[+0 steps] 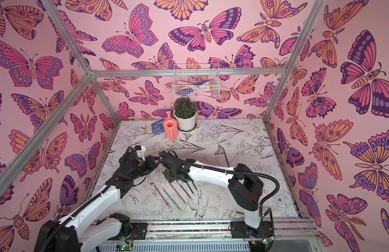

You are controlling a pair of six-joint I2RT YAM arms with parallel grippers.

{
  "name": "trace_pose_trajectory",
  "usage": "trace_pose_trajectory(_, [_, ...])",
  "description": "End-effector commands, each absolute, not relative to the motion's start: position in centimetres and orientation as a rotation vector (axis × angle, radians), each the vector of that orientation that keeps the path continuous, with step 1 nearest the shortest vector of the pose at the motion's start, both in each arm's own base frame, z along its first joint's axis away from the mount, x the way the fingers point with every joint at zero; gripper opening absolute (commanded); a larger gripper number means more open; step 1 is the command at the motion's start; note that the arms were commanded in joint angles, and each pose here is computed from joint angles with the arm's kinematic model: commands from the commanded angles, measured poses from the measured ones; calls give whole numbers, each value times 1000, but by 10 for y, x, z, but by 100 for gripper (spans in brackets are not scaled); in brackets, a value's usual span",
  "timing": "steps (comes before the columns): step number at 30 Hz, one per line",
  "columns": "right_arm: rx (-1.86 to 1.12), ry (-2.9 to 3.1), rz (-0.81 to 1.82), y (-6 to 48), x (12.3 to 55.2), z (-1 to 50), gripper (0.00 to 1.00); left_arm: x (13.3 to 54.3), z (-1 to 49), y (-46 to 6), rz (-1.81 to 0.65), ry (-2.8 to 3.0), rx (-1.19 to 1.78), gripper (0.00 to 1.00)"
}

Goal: Remove the protective cover of the pencils
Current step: Remove the protective sleeve from the pencil.

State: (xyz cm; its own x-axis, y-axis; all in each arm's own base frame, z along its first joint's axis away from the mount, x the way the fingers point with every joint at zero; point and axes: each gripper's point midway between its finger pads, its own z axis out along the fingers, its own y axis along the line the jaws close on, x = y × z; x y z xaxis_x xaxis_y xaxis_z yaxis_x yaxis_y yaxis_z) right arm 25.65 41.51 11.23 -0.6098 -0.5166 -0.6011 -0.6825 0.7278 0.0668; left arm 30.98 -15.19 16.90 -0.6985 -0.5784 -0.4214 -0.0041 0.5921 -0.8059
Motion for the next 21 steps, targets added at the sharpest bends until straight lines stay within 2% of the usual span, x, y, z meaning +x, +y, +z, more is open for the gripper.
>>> trace_pose_trajectory(1, [-925, 2361, 424, 415, 253, 124, 12, 311, 174, -153, -1086, 2127, -456, 12])
trace_pose_trajectory(9, [-987, 2346, 525, 408, 229, 124, 0, 314, 168, -147, -1056, 2131, -485, 11])
trace_pose_trajectory(21, [-1095, 2338, 623, 387, 190, 110, 0, 321, 163, -127, -994, 2120, -535, 10])
